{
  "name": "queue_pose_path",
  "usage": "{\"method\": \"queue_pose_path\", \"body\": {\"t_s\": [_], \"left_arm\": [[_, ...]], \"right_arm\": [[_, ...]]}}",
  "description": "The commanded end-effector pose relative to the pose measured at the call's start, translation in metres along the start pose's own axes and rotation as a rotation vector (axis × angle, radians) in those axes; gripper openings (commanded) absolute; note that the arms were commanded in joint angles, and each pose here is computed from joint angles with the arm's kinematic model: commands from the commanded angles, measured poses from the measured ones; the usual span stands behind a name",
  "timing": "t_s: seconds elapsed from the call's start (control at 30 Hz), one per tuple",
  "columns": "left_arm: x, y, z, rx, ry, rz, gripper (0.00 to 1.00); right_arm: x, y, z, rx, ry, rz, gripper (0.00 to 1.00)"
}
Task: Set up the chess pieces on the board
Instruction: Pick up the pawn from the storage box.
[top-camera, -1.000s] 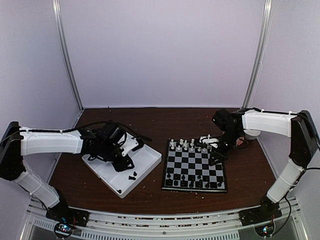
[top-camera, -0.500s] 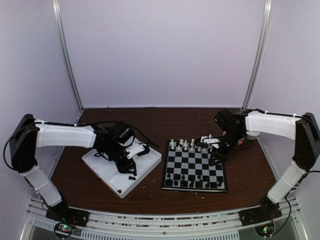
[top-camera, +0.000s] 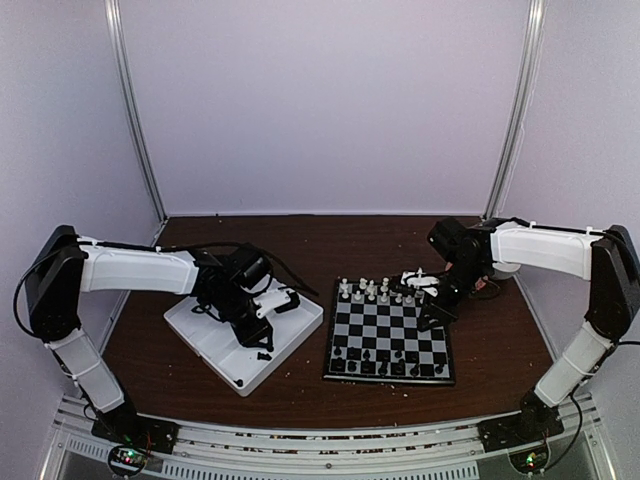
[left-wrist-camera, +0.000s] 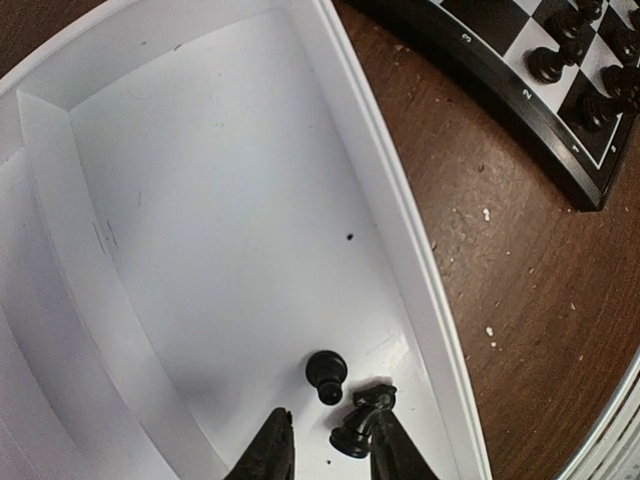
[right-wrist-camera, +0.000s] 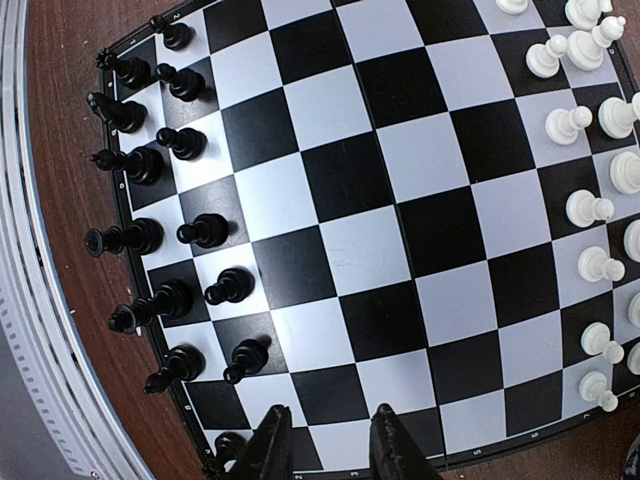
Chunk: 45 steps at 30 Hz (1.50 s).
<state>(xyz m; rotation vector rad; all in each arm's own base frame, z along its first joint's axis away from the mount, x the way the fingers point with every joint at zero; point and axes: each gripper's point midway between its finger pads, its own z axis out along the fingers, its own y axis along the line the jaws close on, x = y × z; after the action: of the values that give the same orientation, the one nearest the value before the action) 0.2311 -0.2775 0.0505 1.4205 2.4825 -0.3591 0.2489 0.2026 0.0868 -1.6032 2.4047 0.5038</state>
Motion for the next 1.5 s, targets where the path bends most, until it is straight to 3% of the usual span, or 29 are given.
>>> {"method": "queue_pose_path", "body": {"t_s": [0.0, 0.27, 0.77, 1.17, 1.47], "left_arm": [[-0.006, 0.006, -0.003, -0.020, -0.019, -0.024, 0.27], [-0.003, 0.000, 0.000, 0.010, -0.025, -0.006, 0.25], [-0.006, 0.006, 0.017, -0.004, -0.005, -0.007, 0.20], [-0.011, 0.004, 0.023, 0.020, -0.005, -0.006, 0.10], [-0.029, 0.001, -0.004, -0.009, -0.037, 0.016, 0.03]], "right_arm": [[-0.008, 0.004, -0.006, -0.009, -0.024, -0.014, 0.28], [-0.042, 0.002, -0.020, -0.003, -0.052, -0.065, 0.29], [-0.032, 0.005, -0.011, 0.001, -0.030, -0.058, 0.29], [-0.029, 0.005, -0.006, -0.009, -0.021, -0.054, 0.28], [-0.028, 0.006, -0.008, 0.001, -0.022, -0.057, 0.28]]}}
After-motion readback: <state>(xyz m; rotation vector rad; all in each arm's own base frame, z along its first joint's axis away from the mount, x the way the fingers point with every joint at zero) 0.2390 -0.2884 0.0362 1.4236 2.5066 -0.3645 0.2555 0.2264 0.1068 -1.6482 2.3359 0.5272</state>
